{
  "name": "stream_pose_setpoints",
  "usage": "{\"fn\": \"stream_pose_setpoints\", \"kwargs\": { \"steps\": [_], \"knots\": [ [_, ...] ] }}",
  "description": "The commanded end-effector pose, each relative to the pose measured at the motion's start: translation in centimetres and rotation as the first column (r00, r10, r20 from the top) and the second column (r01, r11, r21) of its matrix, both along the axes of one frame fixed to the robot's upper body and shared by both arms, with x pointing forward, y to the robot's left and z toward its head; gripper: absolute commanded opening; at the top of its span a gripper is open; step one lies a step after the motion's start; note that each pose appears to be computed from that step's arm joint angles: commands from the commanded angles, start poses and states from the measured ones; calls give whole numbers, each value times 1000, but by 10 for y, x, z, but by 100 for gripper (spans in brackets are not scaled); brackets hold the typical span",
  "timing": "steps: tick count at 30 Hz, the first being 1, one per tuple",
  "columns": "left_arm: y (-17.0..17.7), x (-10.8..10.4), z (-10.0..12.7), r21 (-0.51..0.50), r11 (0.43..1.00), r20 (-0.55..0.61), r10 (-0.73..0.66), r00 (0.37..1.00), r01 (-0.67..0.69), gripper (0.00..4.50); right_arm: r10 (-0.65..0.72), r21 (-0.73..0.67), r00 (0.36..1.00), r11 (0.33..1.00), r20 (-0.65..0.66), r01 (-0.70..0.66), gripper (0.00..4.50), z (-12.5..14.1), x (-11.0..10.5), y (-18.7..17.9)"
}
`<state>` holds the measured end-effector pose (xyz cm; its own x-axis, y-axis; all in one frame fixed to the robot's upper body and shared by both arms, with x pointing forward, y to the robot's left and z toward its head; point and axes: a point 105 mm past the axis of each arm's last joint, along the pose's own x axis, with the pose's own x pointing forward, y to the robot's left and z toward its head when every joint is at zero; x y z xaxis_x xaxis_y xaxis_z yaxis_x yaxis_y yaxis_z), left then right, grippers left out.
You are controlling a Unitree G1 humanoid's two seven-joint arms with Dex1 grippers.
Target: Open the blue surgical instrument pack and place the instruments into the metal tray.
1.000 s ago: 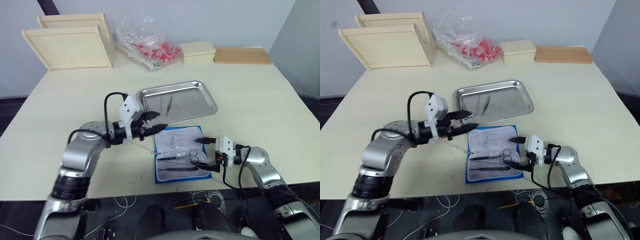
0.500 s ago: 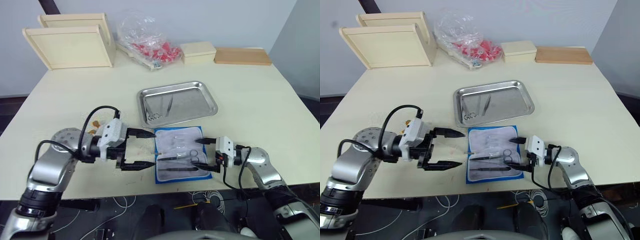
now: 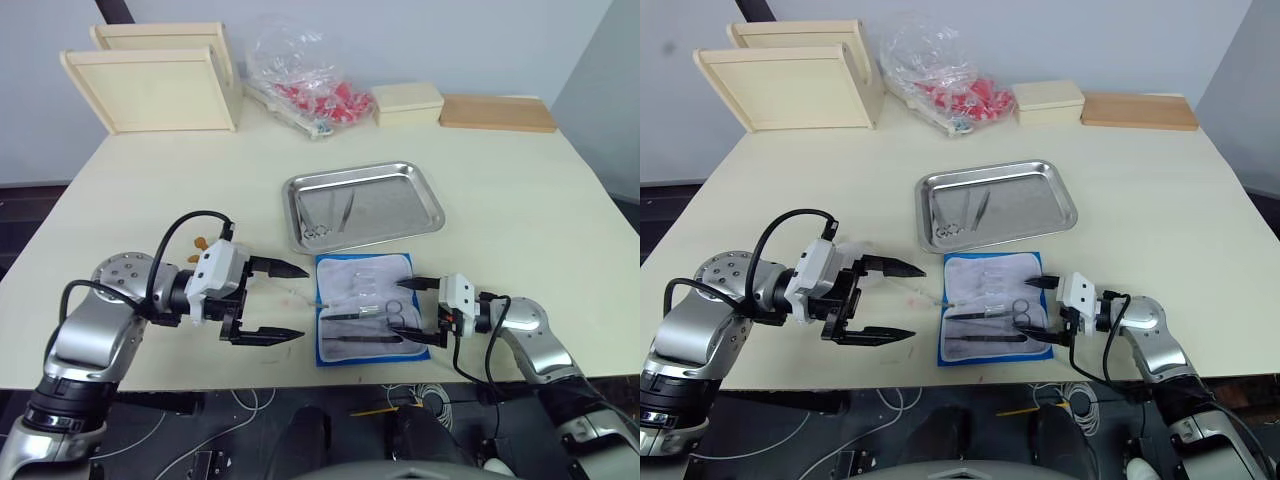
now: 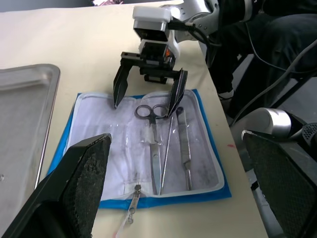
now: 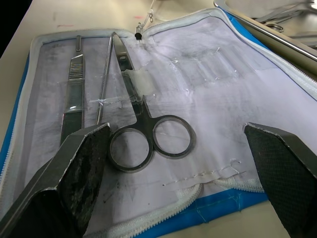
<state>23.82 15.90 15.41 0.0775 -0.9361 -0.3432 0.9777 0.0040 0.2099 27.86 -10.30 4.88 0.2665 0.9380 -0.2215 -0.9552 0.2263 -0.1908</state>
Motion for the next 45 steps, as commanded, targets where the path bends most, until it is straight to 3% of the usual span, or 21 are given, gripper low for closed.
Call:
{"fn": "stream_pose_setpoints", "kwargs": {
  "steps": [1, 13, 27, 36, 45],
  "knots": [
    [-3, 0, -5, 3, 1000, 30, -17, 999, 17, 448, -29, -77, 996, 997, -85, 23, 450, -19, -9, -15],
    [-19, 0, -26, -25, 999, 39, -34, 999, 35, 448, -37, 47, 998, 998, 59, 34, 450, 43, -5, -11],
    [-46, 11, -59, -25, 999, 27, -39, 999, 40, 448, 8, 5, 993, 1000, 116, -9, 450, 102, -43, -36],
    [-50, 15, -80, 27, 999, -13, -16, 1000, 16, 448, 44, 8, 991, 999, 125, -45, 450, 144, -61, -47],
    [-56, 19, -102, 17, 1000, -30, 15, 999, -14, 448, 48, -24, 992, 999, 120, -45, 450, 156, -69, -52]
  ]
}}
